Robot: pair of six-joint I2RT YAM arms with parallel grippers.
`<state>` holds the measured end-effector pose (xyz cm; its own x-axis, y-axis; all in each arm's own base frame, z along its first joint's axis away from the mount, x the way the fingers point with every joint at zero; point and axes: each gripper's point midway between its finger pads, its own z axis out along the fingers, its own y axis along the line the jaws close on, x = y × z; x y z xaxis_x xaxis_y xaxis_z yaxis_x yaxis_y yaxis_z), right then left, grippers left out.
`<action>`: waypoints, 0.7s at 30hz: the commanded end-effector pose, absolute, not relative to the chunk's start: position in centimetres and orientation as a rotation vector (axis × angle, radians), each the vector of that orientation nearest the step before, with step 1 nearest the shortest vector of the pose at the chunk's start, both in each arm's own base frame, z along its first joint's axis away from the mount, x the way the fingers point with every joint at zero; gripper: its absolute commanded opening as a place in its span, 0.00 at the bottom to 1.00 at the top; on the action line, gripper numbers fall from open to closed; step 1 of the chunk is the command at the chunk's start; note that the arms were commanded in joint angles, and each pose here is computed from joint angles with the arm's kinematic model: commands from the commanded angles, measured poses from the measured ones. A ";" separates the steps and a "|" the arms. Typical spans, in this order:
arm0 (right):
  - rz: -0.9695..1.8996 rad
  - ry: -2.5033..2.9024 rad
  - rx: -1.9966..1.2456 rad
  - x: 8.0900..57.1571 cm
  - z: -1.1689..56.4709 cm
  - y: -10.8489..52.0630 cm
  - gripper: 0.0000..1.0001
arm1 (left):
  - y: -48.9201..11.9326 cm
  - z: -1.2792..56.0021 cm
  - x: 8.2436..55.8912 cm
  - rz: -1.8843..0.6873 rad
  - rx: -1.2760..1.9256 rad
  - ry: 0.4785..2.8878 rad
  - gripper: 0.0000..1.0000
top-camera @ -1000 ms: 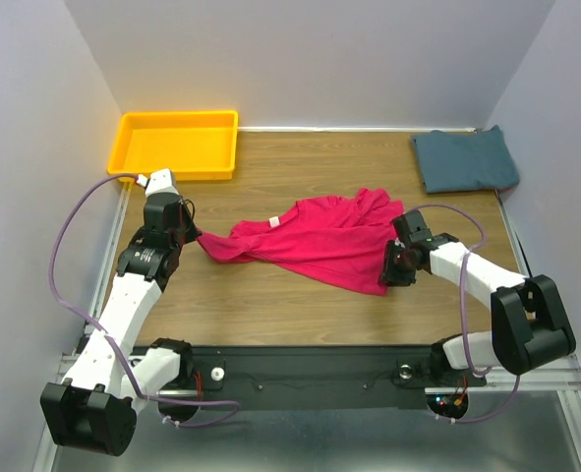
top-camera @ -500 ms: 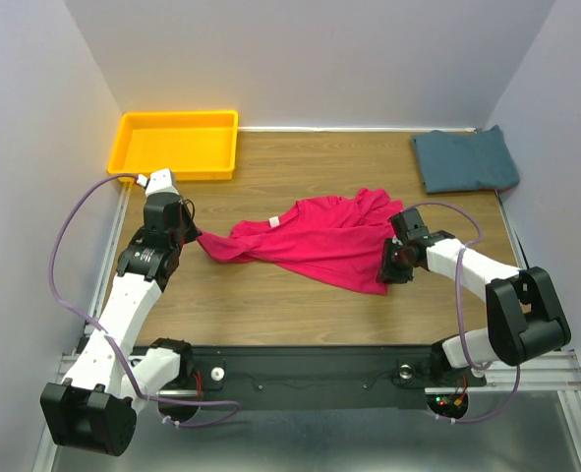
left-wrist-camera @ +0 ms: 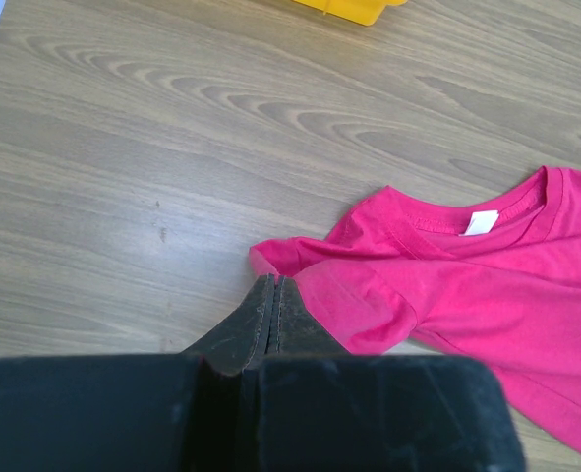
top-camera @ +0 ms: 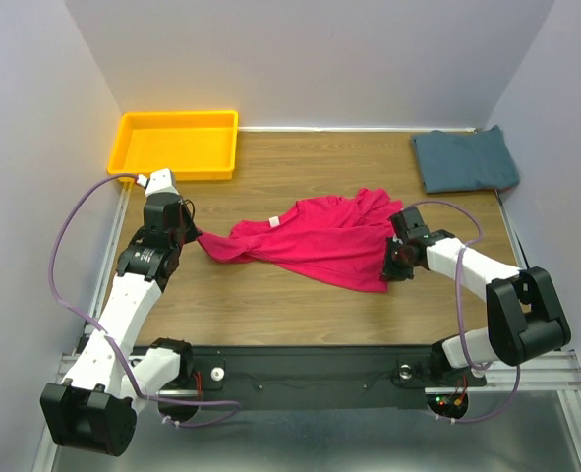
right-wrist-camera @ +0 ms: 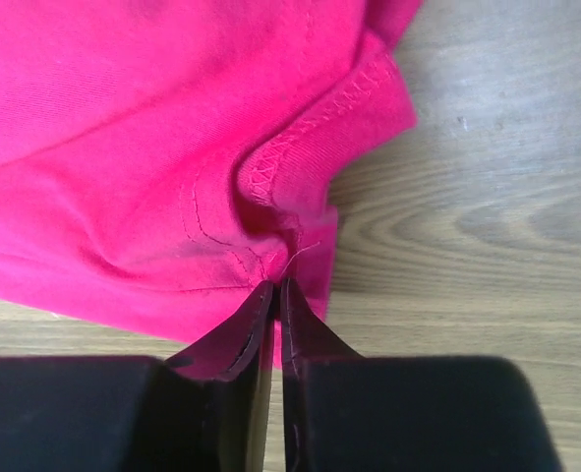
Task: Fold and stack the t-shirts
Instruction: Flatten the tshirt out
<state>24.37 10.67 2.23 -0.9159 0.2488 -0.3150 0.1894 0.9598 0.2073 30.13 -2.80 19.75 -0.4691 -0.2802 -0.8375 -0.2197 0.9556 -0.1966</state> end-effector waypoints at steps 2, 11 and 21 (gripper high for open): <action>0.276 2.666 0.277 27.2 4.6 11.5 0.04 | -2.6 21.1 30.1 -0.080 -0.352 2.028 0.00; 0.295 2.506 0.229 29.2 9.8 11.4 0.01 | -1.8 23.4 30.2 -0.050 -0.376 1.975 0.00; 0.155 2.007 0.207 38.2 30.4 9.4 0.00 | -0.7 39.9 34.6 -0.045 -0.439 1.674 0.00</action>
<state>34.69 10.96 21.25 -0.6277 0.2450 -0.7389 0.0667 0.9626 0.2625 32.66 -1.78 29.29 -0.3291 -0.2882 -0.8992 -0.2567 0.9437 -0.2085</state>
